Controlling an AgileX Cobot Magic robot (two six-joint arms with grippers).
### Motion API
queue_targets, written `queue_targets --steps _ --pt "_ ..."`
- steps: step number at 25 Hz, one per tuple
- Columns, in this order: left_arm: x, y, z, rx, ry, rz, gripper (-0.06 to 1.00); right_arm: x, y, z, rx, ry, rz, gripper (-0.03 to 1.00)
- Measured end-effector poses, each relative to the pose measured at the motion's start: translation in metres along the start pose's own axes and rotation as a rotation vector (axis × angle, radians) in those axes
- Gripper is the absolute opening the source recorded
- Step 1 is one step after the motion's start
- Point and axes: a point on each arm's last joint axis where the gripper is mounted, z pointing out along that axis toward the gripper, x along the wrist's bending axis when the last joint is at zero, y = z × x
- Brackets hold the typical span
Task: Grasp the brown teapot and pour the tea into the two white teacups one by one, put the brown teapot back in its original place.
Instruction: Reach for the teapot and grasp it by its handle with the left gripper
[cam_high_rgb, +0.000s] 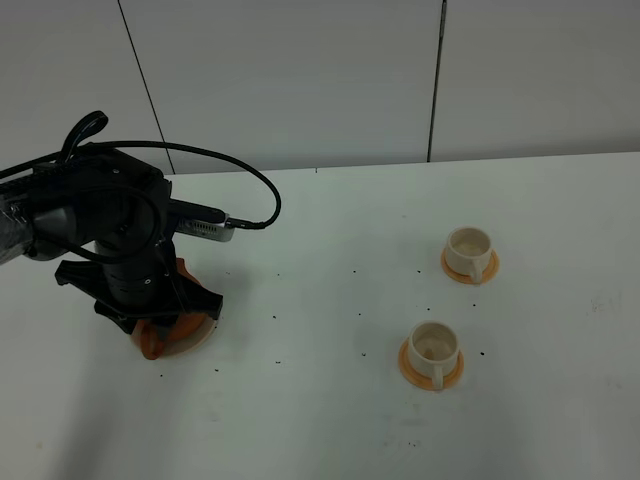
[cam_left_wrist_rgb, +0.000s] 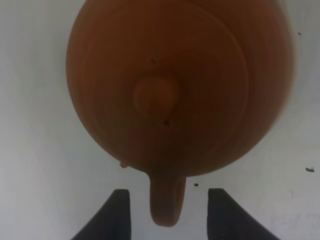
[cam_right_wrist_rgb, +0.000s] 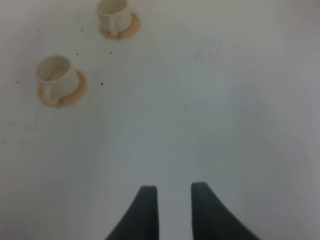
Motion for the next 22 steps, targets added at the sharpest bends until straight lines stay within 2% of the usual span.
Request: queue_targets --steps 6,22 --pt "-0.003 -0.001 0.011 0.044 0.006 0.008 0.43 0.000 0.000 0.000 0.000 0.000 0.000 0.17" --pt "-0.004 0.001 0.012 0.025 0.001 0.007 0.40 0.000 0.000 0.000 0.000 0.000 0.000 0.17"
